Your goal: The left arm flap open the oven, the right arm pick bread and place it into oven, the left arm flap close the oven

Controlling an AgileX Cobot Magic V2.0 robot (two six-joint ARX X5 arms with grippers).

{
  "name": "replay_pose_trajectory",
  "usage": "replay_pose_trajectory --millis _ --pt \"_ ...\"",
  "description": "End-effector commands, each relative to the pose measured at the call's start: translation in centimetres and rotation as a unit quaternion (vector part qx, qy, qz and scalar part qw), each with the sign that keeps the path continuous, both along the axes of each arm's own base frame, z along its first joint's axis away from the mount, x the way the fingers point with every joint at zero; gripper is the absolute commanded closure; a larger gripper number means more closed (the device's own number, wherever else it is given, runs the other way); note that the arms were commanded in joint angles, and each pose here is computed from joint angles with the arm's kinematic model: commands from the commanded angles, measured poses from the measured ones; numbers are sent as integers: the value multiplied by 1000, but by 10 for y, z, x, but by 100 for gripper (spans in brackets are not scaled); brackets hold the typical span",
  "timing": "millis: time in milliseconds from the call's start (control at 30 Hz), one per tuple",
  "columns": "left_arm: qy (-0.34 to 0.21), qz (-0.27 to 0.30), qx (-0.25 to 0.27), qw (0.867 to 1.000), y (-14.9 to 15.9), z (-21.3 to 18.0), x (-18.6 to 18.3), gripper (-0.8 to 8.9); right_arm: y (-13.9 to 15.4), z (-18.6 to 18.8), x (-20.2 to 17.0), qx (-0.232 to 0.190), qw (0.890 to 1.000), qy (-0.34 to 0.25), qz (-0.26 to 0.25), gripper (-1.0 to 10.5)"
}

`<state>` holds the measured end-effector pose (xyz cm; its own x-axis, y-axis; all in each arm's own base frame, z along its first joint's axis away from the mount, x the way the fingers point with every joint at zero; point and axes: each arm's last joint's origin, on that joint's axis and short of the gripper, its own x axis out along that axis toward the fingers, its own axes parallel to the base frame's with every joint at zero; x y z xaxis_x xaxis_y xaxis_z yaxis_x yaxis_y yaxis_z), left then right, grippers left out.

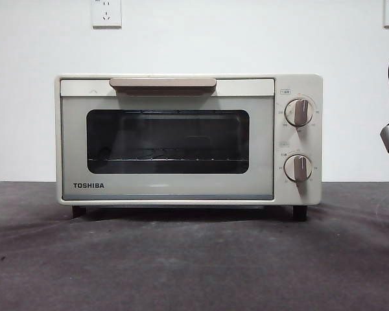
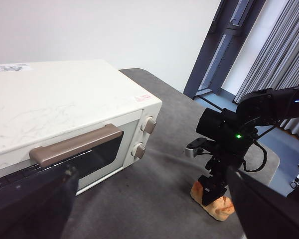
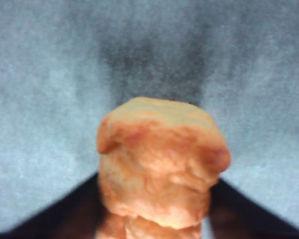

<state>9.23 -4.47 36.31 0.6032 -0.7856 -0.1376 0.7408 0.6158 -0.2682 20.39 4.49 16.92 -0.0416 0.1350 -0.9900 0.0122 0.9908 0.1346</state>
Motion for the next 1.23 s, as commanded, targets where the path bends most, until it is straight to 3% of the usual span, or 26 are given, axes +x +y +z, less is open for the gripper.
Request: replay_pose_trajectory --millis 33,200,300,500,667,767,833,1033,1233 --pt "-12 10 -1 1000 1 6 -1 345 1 0 2 1 1000 -2 14 821" --pt "14 22 8 1000 0 2 3 354 1 23 0 19 999 -34 19 911" --pt "24 22 11 999 -2 0 9 411 1 45 -7 42 997 -61 21 920" --pt "57 21 24 998 -7 -7 27 474 -3 97 -37 91 983 -157 39 920" --pt "94 21 37 995 -13 -15 48 615 -8 126 -71 148 953 -258 56 920" --pt "116 20 44 992 -18 -17 63 756 -10 141 -92 182 928 -318 71 920" --pt "129 19 49 990 -22 -17 75 791 -12 148 -105 198 910 -356 80 920" --pt "147 23 86 985 -37 -14 110 798 -19 161 -141 216 867 -441 90 920" --pt "139 8 158 978 -65 -6 147 798 -24 165 -164 225 842 -483 87 919"
